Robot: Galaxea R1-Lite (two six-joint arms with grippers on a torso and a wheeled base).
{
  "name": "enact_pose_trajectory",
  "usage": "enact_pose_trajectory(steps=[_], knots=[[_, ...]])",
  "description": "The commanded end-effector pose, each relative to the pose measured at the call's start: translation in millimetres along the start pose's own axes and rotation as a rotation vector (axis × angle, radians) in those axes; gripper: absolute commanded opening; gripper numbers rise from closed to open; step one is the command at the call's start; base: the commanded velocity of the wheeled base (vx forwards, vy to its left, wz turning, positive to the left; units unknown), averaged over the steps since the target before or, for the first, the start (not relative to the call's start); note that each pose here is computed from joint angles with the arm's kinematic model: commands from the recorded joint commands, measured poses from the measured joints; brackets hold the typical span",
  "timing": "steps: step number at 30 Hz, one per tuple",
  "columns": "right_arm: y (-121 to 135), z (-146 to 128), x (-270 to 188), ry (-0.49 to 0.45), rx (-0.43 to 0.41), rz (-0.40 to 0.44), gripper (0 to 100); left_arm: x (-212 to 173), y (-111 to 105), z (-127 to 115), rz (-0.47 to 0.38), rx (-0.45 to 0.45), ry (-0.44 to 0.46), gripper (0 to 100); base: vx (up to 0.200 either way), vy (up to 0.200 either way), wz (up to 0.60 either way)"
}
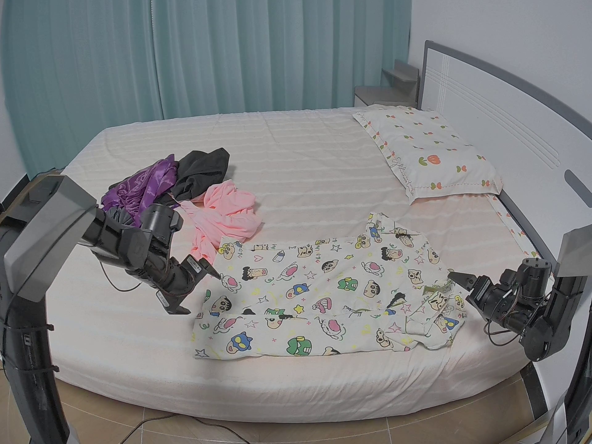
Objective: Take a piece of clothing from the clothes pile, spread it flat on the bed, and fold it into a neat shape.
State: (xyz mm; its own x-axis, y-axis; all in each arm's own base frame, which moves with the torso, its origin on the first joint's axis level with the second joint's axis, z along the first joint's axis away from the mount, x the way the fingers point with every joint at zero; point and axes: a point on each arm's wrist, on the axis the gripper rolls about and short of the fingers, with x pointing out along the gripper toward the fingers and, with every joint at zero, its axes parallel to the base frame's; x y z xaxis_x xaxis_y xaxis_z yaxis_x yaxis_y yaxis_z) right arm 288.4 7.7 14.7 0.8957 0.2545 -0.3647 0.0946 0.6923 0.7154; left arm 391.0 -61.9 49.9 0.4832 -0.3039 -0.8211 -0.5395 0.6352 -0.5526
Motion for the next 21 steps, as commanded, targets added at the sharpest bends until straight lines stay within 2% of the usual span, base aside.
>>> enact_pose_trajectory(steps=[1, 3, 5, 10, 21], knots=[[22.8, -26.9, -7.3, 0.000, 0.082, -0.015, 100, -57.1, 25.4, -24.8, -0.210, -0.021, -0.058, 100, 0.000, 0.000, 0.00], [22.3, -28.3, -6.2, 0.005, 0.091, -0.016, 100, -60.6, 28.0, -29.1, -0.239, -0.029, -0.070, 100, 0.000, 0.000, 0.00], [15.9, -33.3, -0.8, 0.023, 0.107, -0.037, 100, -67.5, 37.4, -44.6, -0.311, -0.055, -0.092, 100, 0.000, 0.000, 0.00], [5.6, -42.4, 5.3, 0.049, 0.112, -0.065, 100, -63.1, 44.1, -61.2, -0.382, -0.028, -0.104, 100, 0.000, 0.000, 0.00], [1.4, -51.4, 16.7, 0.075, 0.106, -0.072, 100, -40.7, 53.1, -83.2, -0.384, -0.004, -0.060, 100, 0.000, 0.000, 0.00]])
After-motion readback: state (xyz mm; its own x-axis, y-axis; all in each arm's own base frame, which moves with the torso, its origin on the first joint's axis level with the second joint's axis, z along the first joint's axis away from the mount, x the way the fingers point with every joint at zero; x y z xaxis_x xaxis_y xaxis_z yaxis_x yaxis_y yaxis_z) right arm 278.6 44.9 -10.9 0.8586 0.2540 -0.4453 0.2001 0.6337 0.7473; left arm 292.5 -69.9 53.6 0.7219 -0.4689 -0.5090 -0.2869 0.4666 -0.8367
